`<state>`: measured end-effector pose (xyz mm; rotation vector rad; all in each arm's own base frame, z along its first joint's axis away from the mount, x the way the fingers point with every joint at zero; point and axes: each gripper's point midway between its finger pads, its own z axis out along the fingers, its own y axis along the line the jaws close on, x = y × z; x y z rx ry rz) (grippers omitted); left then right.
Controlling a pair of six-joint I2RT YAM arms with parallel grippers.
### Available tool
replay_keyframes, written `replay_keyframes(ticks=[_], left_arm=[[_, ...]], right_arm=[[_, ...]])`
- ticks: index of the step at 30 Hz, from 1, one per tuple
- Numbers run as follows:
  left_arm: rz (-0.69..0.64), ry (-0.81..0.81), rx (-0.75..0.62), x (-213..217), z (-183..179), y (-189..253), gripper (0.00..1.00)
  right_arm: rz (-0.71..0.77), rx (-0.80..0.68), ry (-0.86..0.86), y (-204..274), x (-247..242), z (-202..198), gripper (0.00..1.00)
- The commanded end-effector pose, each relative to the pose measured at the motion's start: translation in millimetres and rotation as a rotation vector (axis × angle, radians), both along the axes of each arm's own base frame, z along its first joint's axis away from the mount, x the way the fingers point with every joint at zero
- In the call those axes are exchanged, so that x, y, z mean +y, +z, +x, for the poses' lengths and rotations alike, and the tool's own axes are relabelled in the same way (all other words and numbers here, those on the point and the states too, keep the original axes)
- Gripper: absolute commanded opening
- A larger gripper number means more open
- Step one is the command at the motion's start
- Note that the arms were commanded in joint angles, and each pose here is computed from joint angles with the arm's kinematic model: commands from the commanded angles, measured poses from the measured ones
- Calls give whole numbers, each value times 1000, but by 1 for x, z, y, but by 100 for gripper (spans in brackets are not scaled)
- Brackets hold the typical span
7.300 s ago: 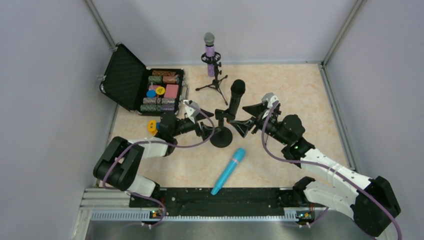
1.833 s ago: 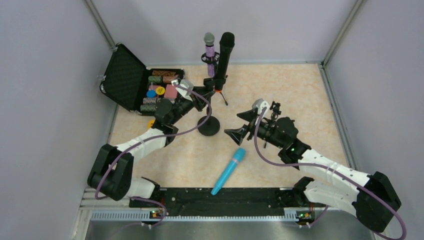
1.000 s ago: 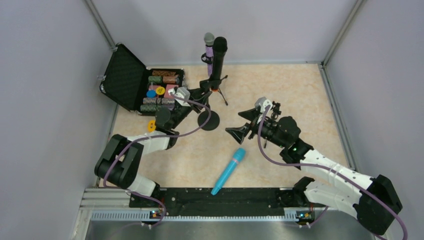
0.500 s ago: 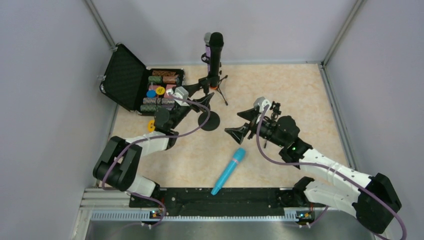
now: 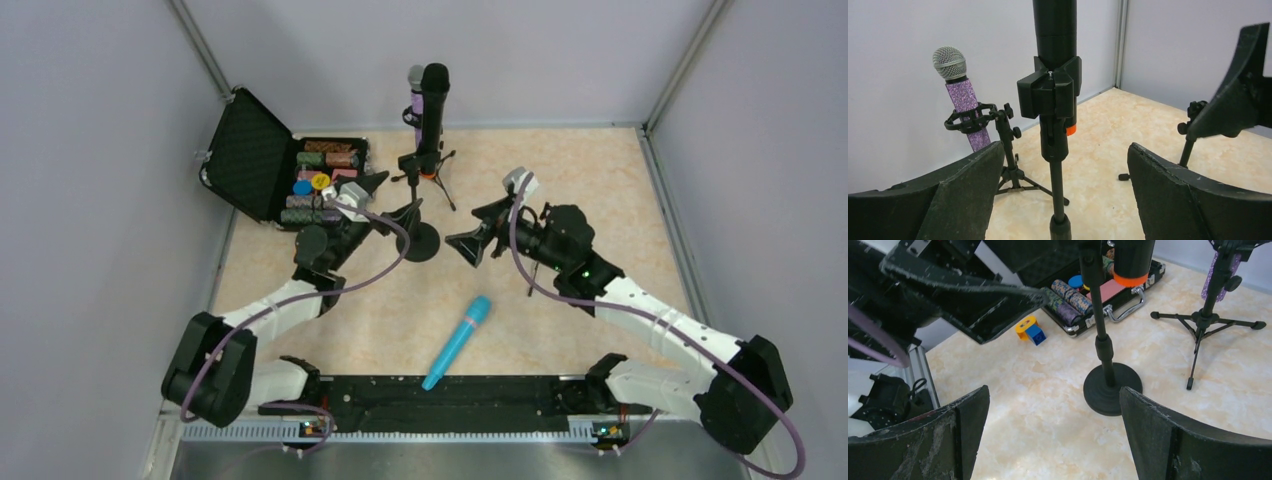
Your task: Attach the microphones to the stand
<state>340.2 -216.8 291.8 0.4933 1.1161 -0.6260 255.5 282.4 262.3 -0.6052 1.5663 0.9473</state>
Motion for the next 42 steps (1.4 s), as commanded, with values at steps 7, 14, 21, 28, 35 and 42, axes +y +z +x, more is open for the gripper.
replay_keyframes(ticks=[7,14,21,28,35,42], left_arm=[[159,-30,227,8,-29,-20,99],[205,-59,267,14,-54,-32,99],[203,-87,262,14,-65,-33,99],[209,-103,277,12,-67,-37,99],[183,-123,252,8,-69,-35,99],[200,-178,277,-5,-68,-49,99]], right_arm=[[75,120,-144,49,-38,31,99],[-16,273,-506,36,-120,69,99],[-236,331,-840,13,-189,75,98],[-380,470,-750,-48,-176,80,97],[-483,487,-738,-80,-180,85,92],[-470,498,-596,-91,-158,81,65]])
